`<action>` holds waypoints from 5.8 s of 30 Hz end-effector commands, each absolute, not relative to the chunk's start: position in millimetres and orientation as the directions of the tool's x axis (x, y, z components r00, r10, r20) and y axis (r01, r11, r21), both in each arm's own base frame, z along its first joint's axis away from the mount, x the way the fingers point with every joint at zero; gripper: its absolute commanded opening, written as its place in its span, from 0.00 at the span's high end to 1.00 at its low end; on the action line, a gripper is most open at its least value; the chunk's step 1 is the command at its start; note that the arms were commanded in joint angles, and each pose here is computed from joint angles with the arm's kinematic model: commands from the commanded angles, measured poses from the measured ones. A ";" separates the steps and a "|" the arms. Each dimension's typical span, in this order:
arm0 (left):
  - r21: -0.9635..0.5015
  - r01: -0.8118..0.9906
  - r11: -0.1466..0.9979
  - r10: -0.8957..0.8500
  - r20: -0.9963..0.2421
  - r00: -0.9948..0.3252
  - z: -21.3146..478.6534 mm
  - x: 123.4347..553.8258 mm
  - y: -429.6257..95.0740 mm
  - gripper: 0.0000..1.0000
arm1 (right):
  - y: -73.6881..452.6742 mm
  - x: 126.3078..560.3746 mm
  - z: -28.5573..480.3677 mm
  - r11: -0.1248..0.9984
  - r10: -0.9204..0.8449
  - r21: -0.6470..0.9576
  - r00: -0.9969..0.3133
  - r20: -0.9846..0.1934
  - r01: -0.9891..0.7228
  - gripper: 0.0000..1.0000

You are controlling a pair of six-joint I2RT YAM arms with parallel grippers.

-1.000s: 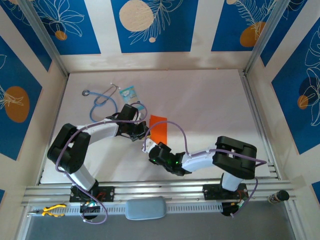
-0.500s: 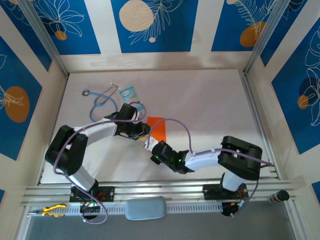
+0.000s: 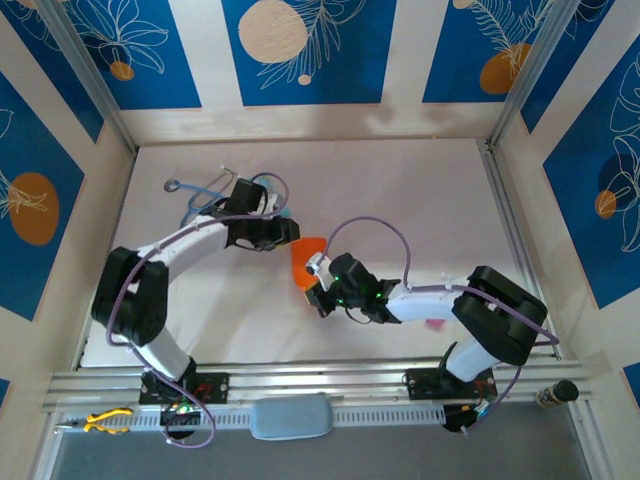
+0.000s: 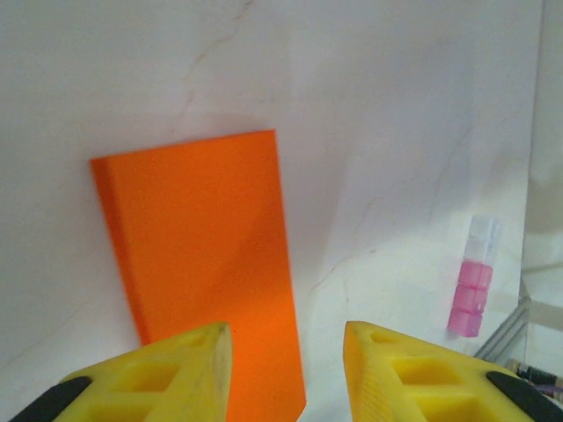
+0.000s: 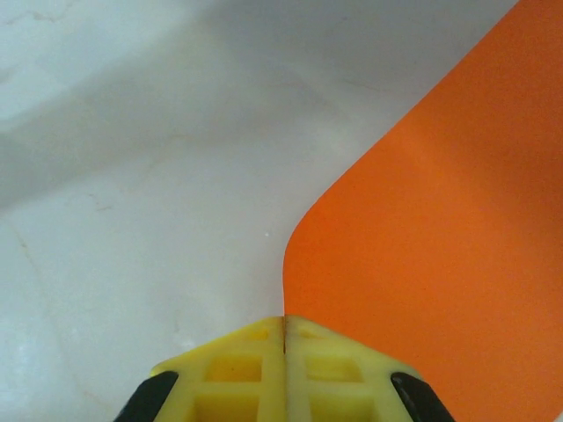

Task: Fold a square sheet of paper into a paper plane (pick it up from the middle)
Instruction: Third fold the triangle at the center of the table.

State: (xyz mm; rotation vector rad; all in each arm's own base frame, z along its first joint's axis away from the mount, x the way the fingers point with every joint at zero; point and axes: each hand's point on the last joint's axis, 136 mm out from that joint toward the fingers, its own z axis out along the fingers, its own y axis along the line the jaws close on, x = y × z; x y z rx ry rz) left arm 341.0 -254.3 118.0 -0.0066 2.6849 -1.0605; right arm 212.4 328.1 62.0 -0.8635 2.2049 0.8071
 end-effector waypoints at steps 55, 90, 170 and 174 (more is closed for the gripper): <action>-0.547 0.105 0.830 0.104 -0.033 -0.994 5.9 337.5 -261.9 0.84 | 298.1 252.6 30.4 0.744 -0.198 0.532 -0.893 -0.405 -0.405 0.99; -0.551 0.102 0.828 0.100 -0.035 -0.994 3.9 338.5 -262.6 0.84 | 291.9 260.3 28.9 0.797 -0.212 0.477 -0.911 -0.355 -0.371 0.99; -0.561 0.155 0.813 0.061 -0.182 -0.981 70.2 356.0 -264.3 0.67 | 288.3 254.9 13.2 0.842 -0.224 0.420 -0.928 -0.298 -0.338 0.99; -0.583 0.132 0.801 0.028 -0.184 -0.983 76.7 343.7 -259.9 0.78 | 288.5 254.6 13.1 0.841 -0.217 0.426 -0.929 -0.300 -0.334 0.99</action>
